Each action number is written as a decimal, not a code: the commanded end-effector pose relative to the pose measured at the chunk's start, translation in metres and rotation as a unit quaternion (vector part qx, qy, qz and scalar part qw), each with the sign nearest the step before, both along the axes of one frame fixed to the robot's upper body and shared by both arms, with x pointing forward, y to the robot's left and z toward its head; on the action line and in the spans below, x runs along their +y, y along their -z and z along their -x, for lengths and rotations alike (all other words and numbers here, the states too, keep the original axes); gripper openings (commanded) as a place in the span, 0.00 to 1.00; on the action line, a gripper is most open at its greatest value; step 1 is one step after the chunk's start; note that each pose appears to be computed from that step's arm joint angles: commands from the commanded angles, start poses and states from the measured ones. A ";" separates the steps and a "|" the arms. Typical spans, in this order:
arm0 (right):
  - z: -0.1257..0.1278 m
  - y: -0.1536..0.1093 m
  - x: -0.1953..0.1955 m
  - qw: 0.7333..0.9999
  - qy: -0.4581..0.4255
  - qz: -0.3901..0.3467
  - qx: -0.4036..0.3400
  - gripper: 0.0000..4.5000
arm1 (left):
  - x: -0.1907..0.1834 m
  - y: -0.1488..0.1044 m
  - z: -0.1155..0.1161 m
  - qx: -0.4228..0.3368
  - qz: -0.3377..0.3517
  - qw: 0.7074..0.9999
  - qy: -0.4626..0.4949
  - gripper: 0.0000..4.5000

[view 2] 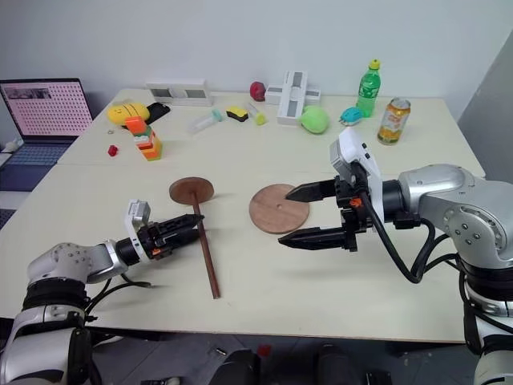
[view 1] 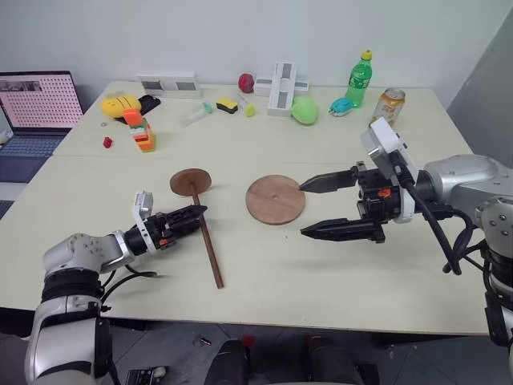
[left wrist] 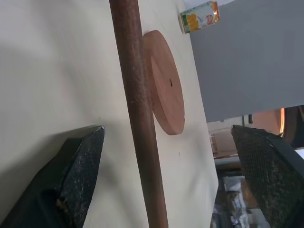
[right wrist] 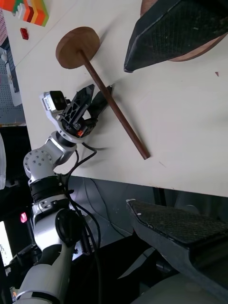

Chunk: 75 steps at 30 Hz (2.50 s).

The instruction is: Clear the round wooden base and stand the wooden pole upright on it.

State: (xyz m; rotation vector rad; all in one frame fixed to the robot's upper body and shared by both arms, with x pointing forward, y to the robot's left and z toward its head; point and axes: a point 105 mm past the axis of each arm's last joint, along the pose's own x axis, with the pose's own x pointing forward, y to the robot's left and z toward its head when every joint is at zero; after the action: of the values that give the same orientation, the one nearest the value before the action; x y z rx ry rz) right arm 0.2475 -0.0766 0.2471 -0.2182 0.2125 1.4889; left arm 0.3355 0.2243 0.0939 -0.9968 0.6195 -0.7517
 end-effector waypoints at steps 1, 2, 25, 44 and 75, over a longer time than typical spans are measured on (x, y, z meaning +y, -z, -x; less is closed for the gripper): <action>0.007 -0.008 -0.001 1.000 -0.005 -0.005 -0.020 1.00 | -0.003 0.025 0.002 0.082 -0.010 0.997 0.002 0.99; 0.007 -0.008 -0.001 1.000 -0.004 -0.005 -0.019 1.00 | -0.003 0.027 0.003 0.090 -0.014 0.996 0.006 0.99; 0.009 -0.007 -0.004 1.000 0.017 -0.003 -0.019 1.00 | -0.009 0.049 0.029 0.094 -0.098 0.978 0.159 0.91; 0.008 -0.008 -0.003 1.000 0.019 -0.006 -0.019 1.00 | -0.004 0.051 0.027 0.085 -0.112 0.978 0.155 0.12; -0.008 0.004 0.011 0.991 0.084 -0.055 -0.086 1.00 | -0.102 -0.203 -0.069 -0.482 -0.185 0.856 0.018 0.07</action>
State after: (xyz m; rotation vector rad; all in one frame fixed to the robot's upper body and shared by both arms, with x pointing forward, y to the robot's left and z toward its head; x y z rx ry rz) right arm 0.2561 -0.0717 0.2406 -0.1787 0.1026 1.3491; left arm 0.4098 0.1305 0.2676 -0.3092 0.0780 -0.9922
